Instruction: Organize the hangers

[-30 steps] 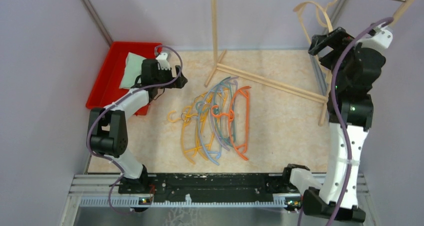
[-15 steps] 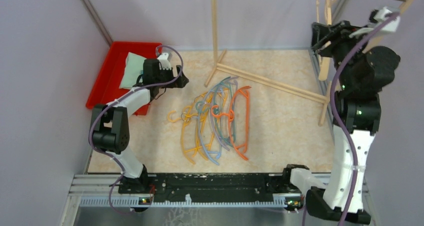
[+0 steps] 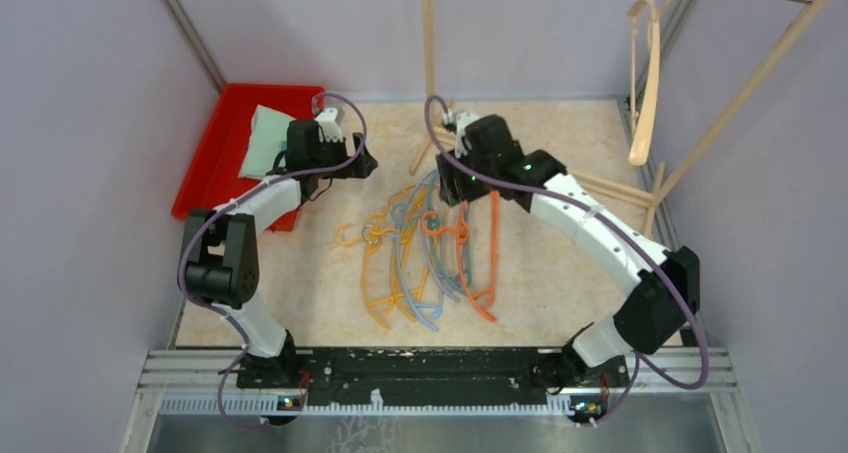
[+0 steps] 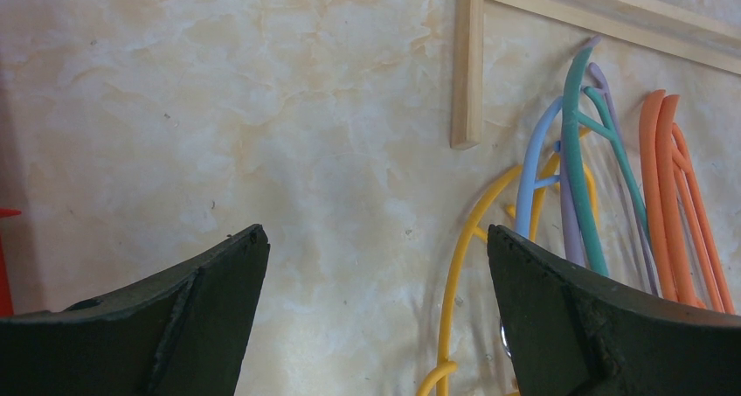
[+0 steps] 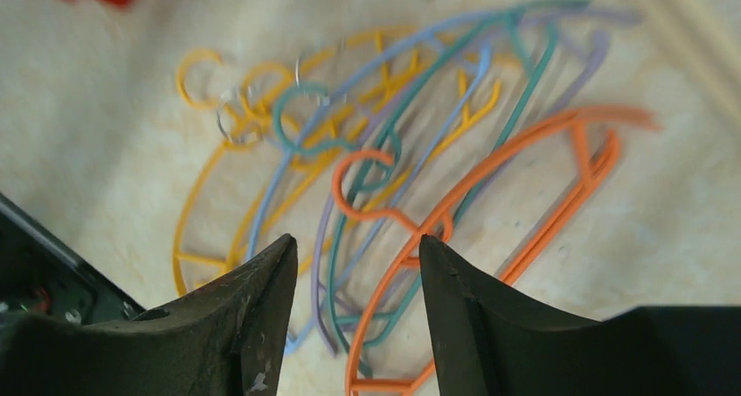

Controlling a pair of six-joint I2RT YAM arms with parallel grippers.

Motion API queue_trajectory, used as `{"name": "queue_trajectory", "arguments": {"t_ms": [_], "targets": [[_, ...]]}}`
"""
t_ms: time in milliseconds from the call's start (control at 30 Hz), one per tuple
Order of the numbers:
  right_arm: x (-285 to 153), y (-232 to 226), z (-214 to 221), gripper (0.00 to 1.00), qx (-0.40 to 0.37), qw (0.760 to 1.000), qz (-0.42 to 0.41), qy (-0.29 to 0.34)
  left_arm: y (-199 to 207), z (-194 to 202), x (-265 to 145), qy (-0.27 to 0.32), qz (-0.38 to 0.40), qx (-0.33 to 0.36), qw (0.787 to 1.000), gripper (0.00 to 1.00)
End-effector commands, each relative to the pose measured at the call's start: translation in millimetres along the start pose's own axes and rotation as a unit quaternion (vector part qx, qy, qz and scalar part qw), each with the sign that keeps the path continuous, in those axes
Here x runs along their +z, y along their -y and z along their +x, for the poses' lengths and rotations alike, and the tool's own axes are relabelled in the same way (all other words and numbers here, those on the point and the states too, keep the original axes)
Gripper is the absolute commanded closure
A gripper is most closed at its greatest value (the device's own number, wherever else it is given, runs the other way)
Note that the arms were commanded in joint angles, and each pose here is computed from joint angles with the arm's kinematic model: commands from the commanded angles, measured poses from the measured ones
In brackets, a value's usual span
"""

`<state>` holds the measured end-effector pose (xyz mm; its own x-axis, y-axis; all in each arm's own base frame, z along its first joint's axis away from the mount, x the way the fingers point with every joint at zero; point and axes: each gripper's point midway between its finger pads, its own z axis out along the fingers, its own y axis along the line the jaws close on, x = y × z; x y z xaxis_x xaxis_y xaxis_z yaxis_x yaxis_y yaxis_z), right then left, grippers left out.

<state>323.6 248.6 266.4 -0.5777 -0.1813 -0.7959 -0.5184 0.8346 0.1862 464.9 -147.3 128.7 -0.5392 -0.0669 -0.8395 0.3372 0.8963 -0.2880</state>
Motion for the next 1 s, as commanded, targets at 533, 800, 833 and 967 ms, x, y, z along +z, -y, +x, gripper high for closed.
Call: {"name": "queue_trajectory", "arguments": {"t_ms": [533,800,833,967], "targets": [[35.4,-25.3,216.9,0.5,0.022,0.97,-0.044,-0.238,-2.9,44.9,-13.3,-0.052,-0.007,-0.017,0.998,0.0],[42.1,-19.3,245.7,0.54,0.026,0.965,-0.041,-0.258,-3.2,50.9,-19.8,-0.059,-0.011,-0.015,0.998,0.0],[42.7,-19.1,248.1,0.55,0.027,0.964,-0.041,-0.26,-3.0,51.6,-20.6,-0.06,-0.011,-0.015,0.998,0.0],[41.7,-16.8,247.7,0.71,0.023,0.964,-0.035,-0.263,-3.7,53.2,-21.9,-0.061,-0.013,-0.015,0.998,0.0]]}}
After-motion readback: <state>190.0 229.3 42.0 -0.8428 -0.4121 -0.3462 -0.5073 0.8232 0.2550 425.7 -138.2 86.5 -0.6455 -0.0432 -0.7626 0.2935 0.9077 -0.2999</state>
